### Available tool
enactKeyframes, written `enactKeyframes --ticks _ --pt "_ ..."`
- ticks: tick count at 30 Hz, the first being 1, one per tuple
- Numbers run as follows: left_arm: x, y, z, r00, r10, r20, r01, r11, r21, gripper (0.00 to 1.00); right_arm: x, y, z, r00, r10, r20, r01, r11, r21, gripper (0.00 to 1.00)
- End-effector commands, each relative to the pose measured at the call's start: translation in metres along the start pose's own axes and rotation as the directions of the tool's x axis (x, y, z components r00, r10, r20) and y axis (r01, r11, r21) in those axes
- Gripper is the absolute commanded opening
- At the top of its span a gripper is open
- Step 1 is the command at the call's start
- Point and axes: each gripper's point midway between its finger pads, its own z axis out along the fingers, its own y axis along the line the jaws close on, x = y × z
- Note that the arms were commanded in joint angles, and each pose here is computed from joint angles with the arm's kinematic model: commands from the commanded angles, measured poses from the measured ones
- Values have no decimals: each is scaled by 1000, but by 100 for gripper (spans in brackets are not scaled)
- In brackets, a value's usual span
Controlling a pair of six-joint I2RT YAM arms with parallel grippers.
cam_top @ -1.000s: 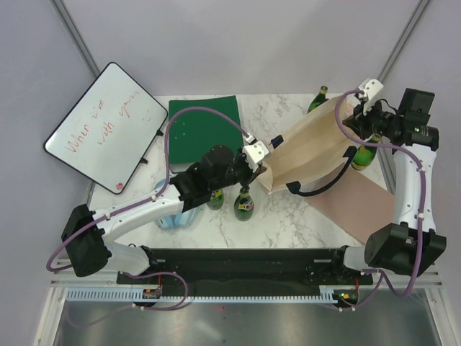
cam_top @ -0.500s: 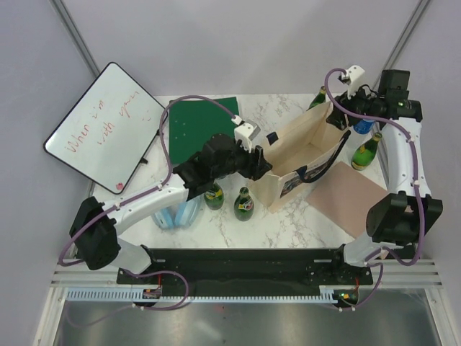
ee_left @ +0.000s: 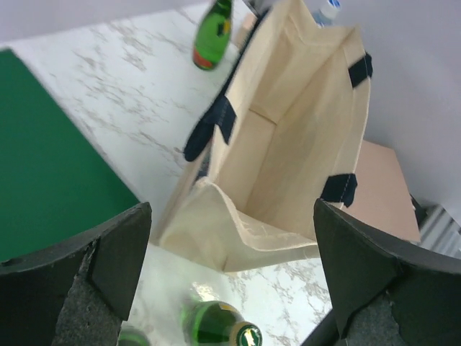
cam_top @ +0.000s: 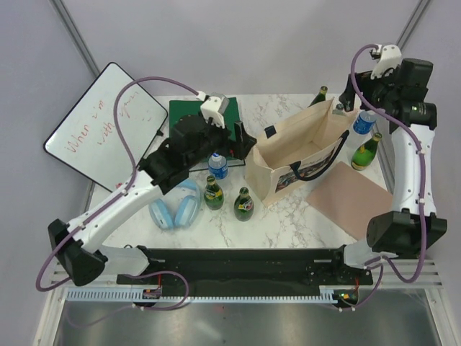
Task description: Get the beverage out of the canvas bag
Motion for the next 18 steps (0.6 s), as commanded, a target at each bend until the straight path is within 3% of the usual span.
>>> enactKeyframes --ticks 1,6,9,18 --pt "-56 31 -52 987 78 142 -49 979 -198 100 -56 -38 -52 958 71 278 -157 940 303 98" --pt "-63 62 -93 977 145 155 -82 930 -359 100 -49 -76 -77 943 99 317 -261 812 522 98" --pt "-57 74 -105 976 171 132 -102 905 -412 100 -40 -80 -84 945 102 312 -269 784 559 98" --pt "-52 81 -129 974 163 155 -80 894 -441 100 -35 -71 -91 946 88 312 -253 802 541 98"
